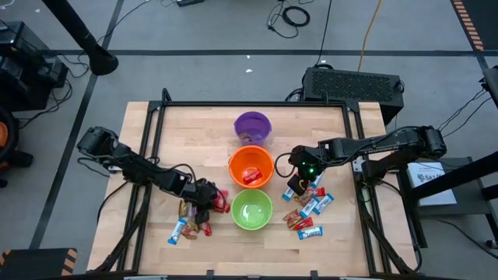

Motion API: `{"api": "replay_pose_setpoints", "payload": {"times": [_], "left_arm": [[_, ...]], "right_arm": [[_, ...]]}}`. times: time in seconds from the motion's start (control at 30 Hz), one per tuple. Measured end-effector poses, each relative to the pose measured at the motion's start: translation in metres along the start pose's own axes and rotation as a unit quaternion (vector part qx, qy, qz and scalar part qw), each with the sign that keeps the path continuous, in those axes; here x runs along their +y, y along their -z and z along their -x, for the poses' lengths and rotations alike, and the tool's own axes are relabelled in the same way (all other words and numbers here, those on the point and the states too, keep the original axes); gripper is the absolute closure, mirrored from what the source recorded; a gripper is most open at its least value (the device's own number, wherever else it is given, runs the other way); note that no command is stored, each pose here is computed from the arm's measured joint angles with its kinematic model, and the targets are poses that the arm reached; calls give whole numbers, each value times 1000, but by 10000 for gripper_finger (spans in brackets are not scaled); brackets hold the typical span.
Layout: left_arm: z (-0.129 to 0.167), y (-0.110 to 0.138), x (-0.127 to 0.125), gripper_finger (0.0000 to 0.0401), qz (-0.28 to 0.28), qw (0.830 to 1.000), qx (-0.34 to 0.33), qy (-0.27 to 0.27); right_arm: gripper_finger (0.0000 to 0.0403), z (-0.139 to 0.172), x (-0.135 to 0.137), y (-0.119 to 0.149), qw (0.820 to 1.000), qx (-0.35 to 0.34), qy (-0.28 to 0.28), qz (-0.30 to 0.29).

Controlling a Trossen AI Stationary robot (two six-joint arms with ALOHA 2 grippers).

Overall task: Sort candy by brand, put in halloween buckets
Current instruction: Put red chocolate bar into the orange bucket

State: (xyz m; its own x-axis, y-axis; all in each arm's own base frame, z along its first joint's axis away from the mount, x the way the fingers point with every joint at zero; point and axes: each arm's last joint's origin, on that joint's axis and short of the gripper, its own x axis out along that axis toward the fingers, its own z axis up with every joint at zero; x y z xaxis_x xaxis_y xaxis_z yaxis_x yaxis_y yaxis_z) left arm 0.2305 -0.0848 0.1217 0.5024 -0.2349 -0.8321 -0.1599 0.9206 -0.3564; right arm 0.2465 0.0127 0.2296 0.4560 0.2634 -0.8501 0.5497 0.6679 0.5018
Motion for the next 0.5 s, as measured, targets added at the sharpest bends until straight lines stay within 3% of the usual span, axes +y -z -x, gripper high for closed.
{"api": "replay_pose_setpoints", "payload": {"times": [0.23, 0.37, 0.5], "left_arm": [[8, -4, -4, 397, 19, 1000, -4, 10], [19, -14, -11, 397, 82, 996, -20, 25], [21, -17, -19, 381, 81, 995, -55, 10]], "right_arm": [[263, 0, 0, 0, 1000, 1, -1, -1], [263, 0, 0, 0, 1000, 2, -1, -2], [263, 0, 0, 0, 1000, 0, -3, -2]]}}
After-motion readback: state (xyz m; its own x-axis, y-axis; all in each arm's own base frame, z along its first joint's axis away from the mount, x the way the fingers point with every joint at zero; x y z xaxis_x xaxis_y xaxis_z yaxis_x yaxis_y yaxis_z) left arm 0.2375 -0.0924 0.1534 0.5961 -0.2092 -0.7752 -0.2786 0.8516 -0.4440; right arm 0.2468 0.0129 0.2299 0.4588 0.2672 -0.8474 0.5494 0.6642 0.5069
